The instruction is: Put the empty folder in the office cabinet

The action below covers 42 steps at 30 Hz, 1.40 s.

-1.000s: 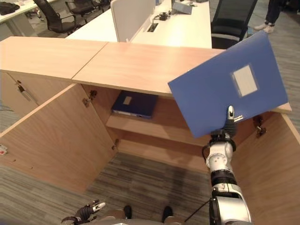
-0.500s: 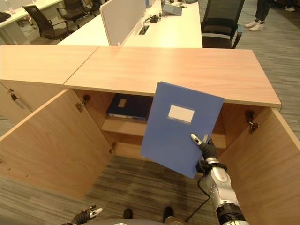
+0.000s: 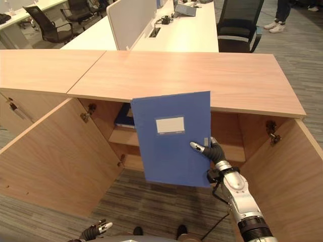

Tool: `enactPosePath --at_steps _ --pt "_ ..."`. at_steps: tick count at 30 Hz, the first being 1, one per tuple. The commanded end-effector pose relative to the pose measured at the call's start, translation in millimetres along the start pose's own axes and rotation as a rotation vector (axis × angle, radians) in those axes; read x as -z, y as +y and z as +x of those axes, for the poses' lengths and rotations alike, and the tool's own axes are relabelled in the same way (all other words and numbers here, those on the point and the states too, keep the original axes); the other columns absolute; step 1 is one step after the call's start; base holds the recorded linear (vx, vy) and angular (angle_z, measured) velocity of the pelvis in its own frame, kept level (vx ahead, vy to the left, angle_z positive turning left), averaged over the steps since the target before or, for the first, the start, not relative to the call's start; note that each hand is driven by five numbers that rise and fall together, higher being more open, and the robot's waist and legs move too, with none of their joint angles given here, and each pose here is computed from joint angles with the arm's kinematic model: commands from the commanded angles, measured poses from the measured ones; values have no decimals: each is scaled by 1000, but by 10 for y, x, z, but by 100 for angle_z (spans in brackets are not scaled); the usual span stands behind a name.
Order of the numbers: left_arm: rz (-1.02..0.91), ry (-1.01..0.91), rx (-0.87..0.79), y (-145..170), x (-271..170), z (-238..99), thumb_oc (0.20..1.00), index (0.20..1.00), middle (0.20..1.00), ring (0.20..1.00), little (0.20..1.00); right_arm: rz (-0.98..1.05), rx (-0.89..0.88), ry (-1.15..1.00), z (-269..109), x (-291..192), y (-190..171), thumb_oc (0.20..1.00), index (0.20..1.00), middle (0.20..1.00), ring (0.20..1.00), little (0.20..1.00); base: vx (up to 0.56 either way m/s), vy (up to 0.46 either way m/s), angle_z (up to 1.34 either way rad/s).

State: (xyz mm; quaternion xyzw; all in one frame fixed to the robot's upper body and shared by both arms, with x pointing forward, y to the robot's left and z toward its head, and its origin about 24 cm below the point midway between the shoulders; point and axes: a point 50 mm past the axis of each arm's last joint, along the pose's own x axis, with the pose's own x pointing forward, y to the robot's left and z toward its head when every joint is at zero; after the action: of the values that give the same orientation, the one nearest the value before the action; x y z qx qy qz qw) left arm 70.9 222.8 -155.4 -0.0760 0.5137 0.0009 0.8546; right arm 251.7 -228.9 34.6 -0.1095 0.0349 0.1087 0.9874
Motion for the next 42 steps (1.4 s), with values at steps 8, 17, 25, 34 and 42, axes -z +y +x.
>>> enactPosePath --at_steps 8,17,25,34,42 --pt "97 -2 7 120 -98 -5 1000 1000 1000 1000 1000 -259 -257 -43 104 -223 179 200 200 200 200 200 -10 1 0" --pt "143 -2 17 103 -151 14 1000 1000 1000 1000 1000 -334 -351 117 137 83 287 200 200 200 200 200 3 0 1" --pt "159 5 13 108 -166 16 1000 1000 1000 1000 1000 -175 -212 280 130 462 238 200 200 200 200 200 5 -1 0" --pt "167 38 1 130 -95 -7 1000 1000 1000 1000 1000 394 215 249 230 597 -17 200 200 200 200 200 33 -2 6" --pt "171 48 -13 142 -58 -21 1000 1000 1000 1000 1000 709 460 82 282 498 -215 200 200 200 200 200 4 1 0"
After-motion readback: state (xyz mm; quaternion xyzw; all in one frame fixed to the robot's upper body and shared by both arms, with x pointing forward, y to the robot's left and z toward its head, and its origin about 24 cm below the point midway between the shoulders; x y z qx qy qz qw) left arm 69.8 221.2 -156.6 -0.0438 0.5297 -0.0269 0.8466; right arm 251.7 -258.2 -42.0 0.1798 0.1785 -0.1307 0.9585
